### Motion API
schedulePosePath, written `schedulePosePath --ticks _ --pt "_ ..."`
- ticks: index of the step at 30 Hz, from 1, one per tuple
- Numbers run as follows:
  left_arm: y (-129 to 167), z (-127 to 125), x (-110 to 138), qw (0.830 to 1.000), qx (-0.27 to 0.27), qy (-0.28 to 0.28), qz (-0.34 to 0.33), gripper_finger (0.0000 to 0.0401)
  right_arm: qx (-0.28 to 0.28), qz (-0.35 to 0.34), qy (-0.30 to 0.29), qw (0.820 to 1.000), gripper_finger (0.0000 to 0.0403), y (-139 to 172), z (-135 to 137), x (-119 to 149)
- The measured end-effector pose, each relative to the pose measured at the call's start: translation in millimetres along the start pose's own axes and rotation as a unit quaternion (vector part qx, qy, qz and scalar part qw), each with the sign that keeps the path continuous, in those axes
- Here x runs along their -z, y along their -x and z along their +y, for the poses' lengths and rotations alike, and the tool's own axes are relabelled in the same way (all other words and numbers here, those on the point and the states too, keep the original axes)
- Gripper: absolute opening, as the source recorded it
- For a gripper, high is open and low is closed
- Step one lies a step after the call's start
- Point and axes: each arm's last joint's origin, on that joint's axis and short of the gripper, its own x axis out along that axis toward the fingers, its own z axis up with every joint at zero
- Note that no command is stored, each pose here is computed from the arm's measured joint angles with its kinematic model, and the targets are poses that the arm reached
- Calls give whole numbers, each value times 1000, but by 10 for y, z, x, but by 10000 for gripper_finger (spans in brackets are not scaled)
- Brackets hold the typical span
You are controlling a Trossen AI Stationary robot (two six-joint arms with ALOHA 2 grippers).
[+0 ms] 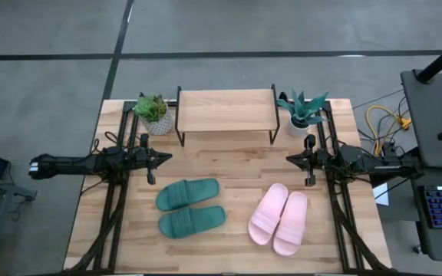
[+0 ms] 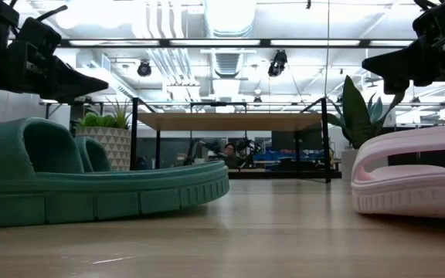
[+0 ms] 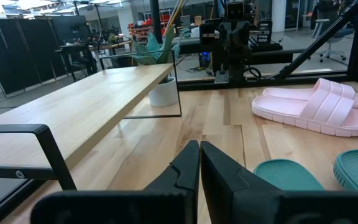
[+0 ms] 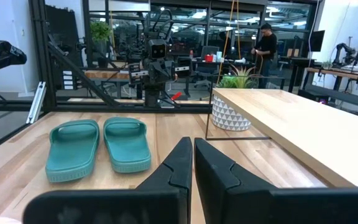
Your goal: Pick and place slides into the shelf
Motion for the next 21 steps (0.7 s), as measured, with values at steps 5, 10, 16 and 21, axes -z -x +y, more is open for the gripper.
schedulePosePath --ticks 5,10,16,21 --pt "0 0 0 1000 0 0 0 0 0 0 0 1000 9 0 0 0" --pt "0 0 0 1000 0 0 0 0 0 0 8 1000 9 0 0 1" --pt "0 0 0 1000 0 0 0 0 0 0 24 1000 9 0 0 1" --pt "0 0 0 1000 0 0 0 0 0 0 23 1000 9 0 0 1"
